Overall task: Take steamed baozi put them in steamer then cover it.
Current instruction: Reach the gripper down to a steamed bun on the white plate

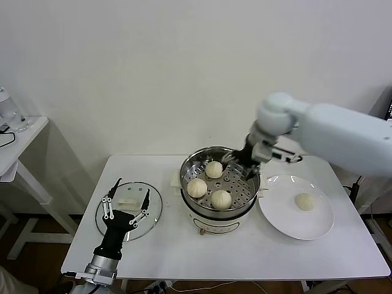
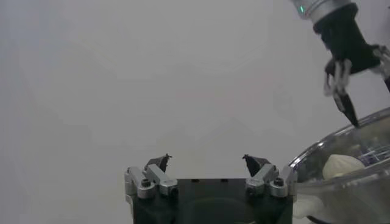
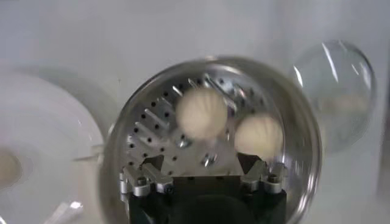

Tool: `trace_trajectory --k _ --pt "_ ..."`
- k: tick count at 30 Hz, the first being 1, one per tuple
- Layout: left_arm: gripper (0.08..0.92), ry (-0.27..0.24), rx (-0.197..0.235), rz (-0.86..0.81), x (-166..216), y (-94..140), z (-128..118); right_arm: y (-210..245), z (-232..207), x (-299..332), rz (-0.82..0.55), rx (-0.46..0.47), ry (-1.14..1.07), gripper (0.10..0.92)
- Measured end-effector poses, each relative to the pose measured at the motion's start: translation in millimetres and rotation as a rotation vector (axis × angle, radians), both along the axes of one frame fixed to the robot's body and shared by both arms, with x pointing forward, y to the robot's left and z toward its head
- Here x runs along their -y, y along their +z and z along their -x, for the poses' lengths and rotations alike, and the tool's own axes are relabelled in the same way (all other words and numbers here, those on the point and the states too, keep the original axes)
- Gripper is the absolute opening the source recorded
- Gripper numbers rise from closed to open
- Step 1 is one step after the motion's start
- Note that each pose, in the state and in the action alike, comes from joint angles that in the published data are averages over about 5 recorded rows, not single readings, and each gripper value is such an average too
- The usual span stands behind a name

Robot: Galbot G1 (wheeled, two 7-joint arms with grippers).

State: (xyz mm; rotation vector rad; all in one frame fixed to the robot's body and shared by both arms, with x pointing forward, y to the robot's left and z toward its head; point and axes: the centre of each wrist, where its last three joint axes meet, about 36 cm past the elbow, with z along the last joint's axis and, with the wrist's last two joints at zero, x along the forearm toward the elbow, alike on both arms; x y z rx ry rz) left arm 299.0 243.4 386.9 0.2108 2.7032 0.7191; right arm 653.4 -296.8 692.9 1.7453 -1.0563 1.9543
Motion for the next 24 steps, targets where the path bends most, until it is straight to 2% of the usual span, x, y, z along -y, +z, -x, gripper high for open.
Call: trace_trajectory --k 5,11,24 --pt "0.823 0.000 -0.003 -0.005 -2 -1 1 -12 -15 75 -0.035 -0.057 -0.296 0.823" --pt "0.823 0.003 -0.007 -0.010 -3 -2 3 -50 -23 146 -0.040 -0.120 -0.545 0.823" --pt "0.823 0.015 -0.020 -0.017 -7 -7 4 -153 -19 206 0.005 -0.218 -0.766 0.823"
